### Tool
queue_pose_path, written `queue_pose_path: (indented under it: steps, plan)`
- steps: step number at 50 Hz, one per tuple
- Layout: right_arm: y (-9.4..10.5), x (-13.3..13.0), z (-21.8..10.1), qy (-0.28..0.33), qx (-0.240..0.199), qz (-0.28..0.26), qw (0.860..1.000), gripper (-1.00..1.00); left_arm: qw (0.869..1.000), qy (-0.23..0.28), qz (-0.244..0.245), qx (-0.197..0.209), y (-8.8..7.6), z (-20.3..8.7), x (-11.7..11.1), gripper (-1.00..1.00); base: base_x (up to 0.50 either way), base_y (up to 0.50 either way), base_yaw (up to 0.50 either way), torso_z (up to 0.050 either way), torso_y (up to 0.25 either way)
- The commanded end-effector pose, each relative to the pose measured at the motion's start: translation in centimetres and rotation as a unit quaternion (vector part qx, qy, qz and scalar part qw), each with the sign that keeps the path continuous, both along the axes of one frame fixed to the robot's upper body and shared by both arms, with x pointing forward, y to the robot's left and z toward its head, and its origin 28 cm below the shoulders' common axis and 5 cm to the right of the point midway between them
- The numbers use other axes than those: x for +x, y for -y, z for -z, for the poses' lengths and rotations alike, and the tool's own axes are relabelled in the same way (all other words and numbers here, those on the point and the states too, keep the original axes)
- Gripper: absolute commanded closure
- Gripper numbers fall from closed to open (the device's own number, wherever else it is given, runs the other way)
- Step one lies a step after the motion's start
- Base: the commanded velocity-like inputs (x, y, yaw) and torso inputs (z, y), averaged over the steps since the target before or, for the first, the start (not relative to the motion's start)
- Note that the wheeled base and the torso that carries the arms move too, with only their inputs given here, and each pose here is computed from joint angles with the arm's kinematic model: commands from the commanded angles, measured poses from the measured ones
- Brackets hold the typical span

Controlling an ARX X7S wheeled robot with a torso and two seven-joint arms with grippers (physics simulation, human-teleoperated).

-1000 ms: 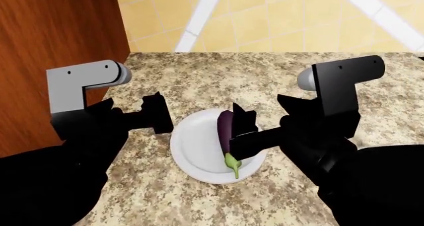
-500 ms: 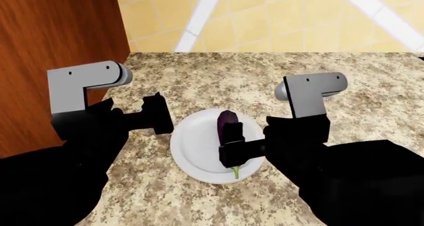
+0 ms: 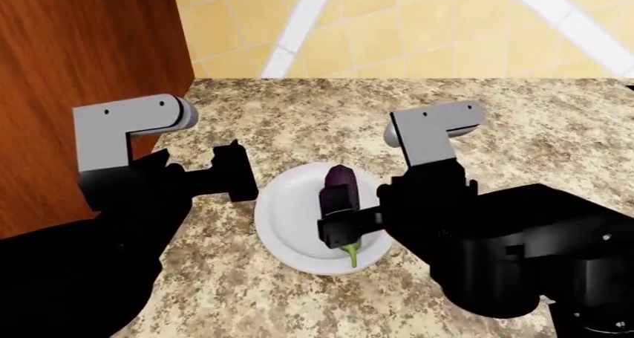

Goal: Place the eggplant on the rack of the oven.

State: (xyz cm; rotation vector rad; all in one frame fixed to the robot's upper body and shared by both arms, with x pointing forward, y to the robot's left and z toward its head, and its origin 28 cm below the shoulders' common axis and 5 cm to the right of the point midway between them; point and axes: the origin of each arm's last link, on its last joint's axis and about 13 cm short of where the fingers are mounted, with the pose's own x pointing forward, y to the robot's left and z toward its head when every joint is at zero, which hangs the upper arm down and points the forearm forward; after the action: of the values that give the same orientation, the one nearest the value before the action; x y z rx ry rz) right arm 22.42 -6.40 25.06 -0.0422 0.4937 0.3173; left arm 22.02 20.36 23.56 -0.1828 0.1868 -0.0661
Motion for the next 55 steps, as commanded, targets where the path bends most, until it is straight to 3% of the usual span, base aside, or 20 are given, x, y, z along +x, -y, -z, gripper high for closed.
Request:
queue_pose_path:
  steps: [1,55]
  plan:
    - [-0.6,1.0,0.4,-0.012,-0.016,-0.012,1.0,-1.0,1.0,-0.003,0.0,0.0,-0.1,0.3,0.2,-1.0,0.0,0.0,0.0,0.0,0.0]
    - [-1.0,2.5,3.6,-0.06,-0.016,-0.041,0.997,-1.0,1.0,-0.011,-0.006,0.006,-0.2,0.9,1.0,-1.0,0.0,0.0,0.0,0.0,0.0]
